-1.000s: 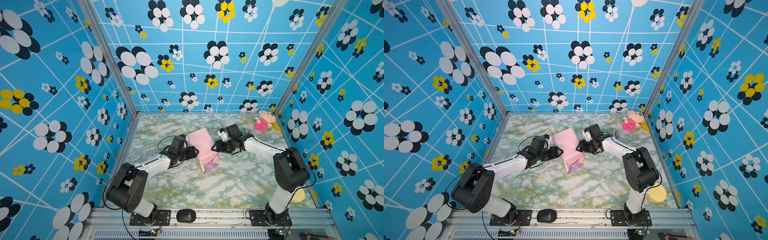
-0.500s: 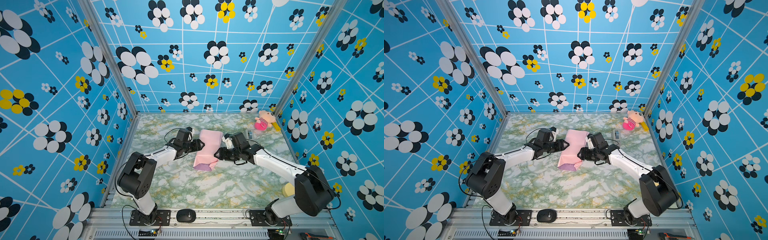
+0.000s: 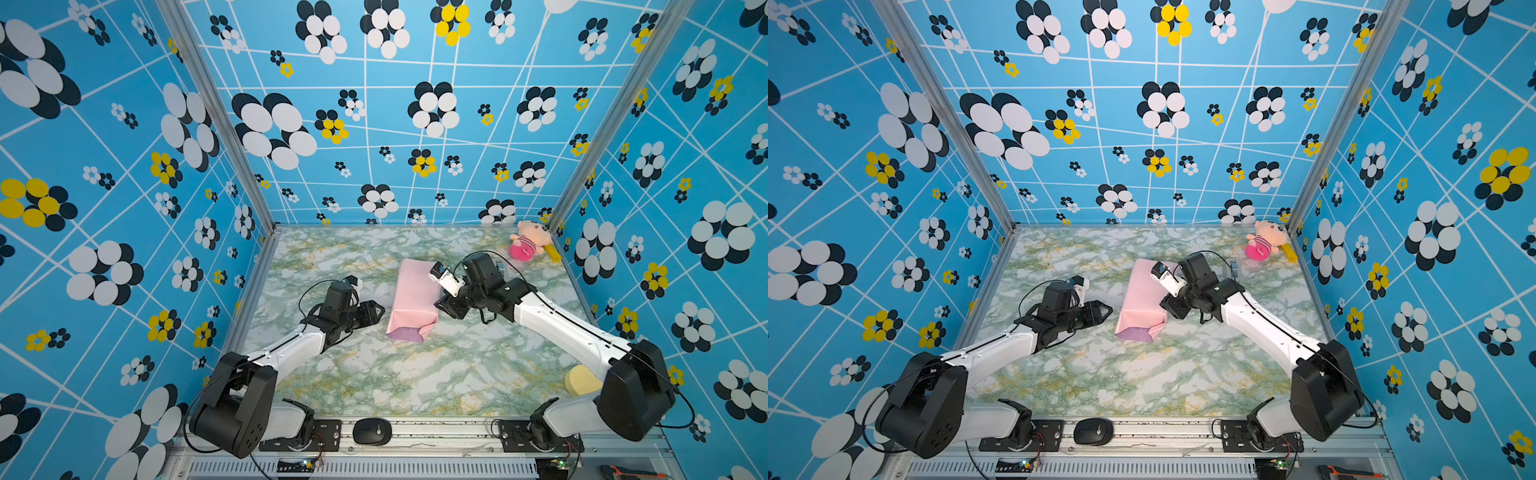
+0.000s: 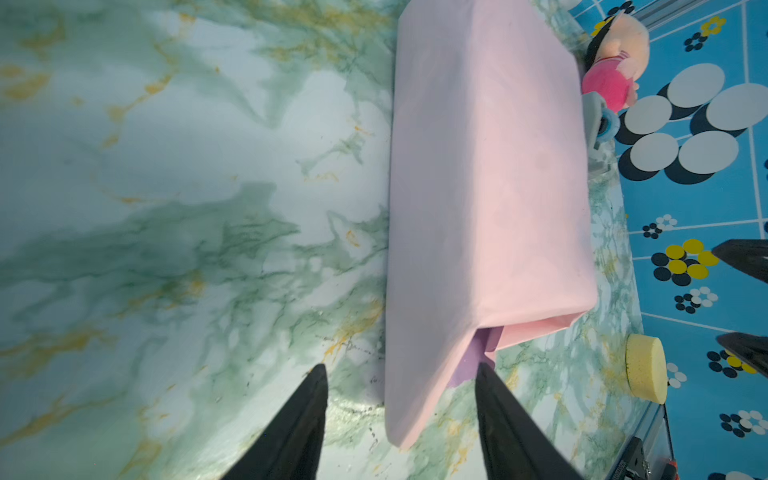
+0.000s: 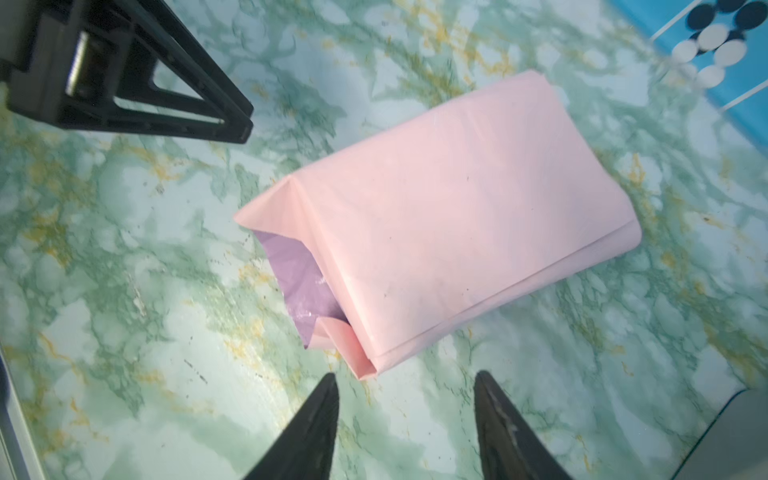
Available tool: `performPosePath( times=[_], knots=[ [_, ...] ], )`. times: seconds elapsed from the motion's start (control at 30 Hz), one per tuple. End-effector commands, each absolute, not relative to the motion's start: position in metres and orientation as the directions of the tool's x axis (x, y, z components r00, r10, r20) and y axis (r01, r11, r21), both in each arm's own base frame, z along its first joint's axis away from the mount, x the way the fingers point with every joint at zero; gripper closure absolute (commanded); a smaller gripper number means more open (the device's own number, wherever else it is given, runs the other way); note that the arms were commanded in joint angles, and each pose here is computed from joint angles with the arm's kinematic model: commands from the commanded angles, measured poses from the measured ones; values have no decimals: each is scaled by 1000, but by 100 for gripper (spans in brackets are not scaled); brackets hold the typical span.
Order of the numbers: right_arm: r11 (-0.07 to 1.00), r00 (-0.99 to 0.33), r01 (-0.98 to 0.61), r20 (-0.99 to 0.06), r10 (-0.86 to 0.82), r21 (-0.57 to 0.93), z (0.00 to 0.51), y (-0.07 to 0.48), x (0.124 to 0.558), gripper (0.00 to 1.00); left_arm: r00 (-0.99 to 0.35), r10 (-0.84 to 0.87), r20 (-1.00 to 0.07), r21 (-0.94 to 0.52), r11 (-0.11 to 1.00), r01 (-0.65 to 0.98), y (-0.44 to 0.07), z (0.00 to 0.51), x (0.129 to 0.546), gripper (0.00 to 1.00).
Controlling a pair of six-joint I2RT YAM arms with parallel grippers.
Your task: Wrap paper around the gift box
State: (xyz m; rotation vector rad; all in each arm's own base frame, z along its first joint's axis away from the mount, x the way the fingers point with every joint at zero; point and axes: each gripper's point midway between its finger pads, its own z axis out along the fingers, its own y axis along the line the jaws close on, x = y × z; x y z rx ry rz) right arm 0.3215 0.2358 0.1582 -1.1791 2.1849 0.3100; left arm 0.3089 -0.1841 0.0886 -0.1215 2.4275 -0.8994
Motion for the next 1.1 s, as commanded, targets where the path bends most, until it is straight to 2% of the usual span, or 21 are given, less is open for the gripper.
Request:
performPosePath(
  times=[0.0, 0.13, 0.23, 0.33, 0.43, 0.57, 0.83, 1.07],
  knots=[
    [625, -524, -781, -537, -661, -7, 151, 217, 327, 46, -833, -276, -480, -645, 754, 122, -188, 96, 314, 42],
    [735, -783, -587, -471, -407, 339, 140, 224, 317, 44, -829, -273, -488, -678, 716, 164, -203, 105, 328, 42],
    [727, -870, -463, -416, -264, 506, 134, 235, 302, 43, -833, -259, -490, -691, 698, 190, -216, 109, 337, 42],
    [726, -929, -327, -348, -129, 605, 123, 238, 294, 42, -834, -239, -497, -695, 685, 217, -229, 113, 344, 42],
    [729, -952, -223, -304, -21, 647, 110, 237, 293, 42, -840, -223, -495, -701, 674, 234, -241, 113, 350, 42],
    [717, -953, -169, -299, 57, 676, 102, 240, 296, 44, -841, -221, -495, -706, 666, 240, -249, 111, 355, 42],
    [732, -939, -151, -327, 104, 665, 92, 247, 307, 51, -848, -205, -488, -715, 651, 254, -262, 109, 356, 43],
    [725, -944, -133, -309, 115, 675, 85, 255, 301, 57, -858, -205, -472, -732, 633, 251, -270, 107, 355, 46]
  ],
)
